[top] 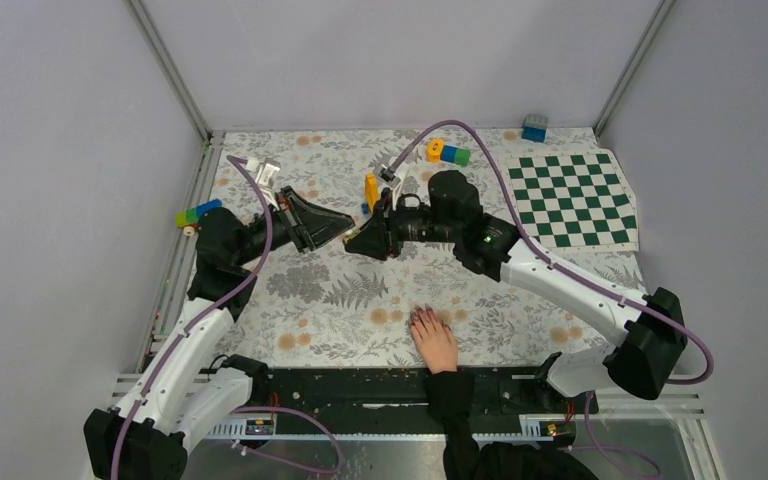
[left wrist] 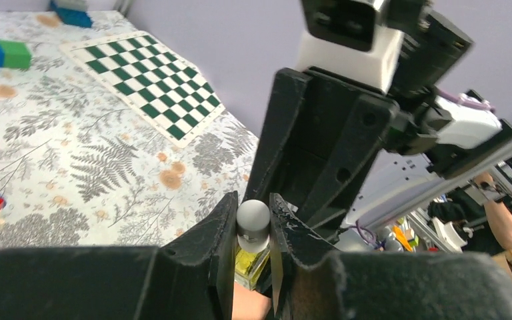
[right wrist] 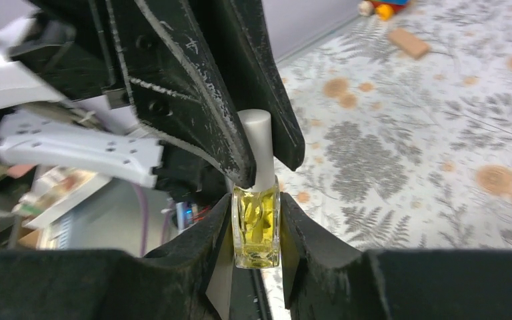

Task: Paint the nails
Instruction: Unscrew the nail polish bottle.

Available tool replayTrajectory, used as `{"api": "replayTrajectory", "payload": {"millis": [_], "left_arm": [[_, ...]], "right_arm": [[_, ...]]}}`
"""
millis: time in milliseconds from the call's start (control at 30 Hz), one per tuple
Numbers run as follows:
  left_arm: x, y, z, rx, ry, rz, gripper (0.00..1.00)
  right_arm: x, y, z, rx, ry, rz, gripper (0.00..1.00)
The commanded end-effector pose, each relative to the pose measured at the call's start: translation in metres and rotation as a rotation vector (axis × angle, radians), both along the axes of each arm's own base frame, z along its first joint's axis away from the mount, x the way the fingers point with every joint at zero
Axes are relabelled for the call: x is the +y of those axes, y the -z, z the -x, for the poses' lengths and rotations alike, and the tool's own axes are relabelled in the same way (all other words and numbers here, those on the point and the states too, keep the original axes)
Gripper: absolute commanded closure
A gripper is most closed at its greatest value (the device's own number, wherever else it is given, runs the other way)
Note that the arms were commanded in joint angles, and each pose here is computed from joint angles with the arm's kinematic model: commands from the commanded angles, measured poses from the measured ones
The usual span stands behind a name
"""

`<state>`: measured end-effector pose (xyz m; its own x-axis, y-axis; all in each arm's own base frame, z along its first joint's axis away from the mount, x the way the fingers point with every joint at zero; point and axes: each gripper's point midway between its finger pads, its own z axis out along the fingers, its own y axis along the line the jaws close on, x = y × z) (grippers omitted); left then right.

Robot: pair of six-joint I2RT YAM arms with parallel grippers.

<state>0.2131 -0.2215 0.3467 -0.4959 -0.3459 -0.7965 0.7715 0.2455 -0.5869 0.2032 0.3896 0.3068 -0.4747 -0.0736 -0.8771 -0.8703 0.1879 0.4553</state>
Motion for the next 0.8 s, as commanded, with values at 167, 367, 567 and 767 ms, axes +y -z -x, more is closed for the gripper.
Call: {"api": "replayTrajectory", "payload": {"millis": [167, 367, 567, 767], "left_arm": [[0.005, 0.006, -0.014, 0.048, -0.104, -0.049, 1.00], [0.008, 0.015, -0.022, 0.094, -0.150, -0.066, 1.00], [0.017, 0.018, -0.029, 0.089, -0.222, -0.105, 1.00], [0.027, 0.015, -0.031, 0.067, -0.295, -0.115, 1.00]], "right_arm": [[-0.008, 0.007, -0.061, -0.237, 0.481, 0.171, 1.00], [-0.009, 0.012, -0.070, -0.282, 0.586, 0.235, 1.00], [-0.006, 0.031, -0.069, -0.299, 0.588, 0.327, 1.00], [-0.008, 0.048, -0.069, -0.305, 0.618, 0.387, 1.00]]}}
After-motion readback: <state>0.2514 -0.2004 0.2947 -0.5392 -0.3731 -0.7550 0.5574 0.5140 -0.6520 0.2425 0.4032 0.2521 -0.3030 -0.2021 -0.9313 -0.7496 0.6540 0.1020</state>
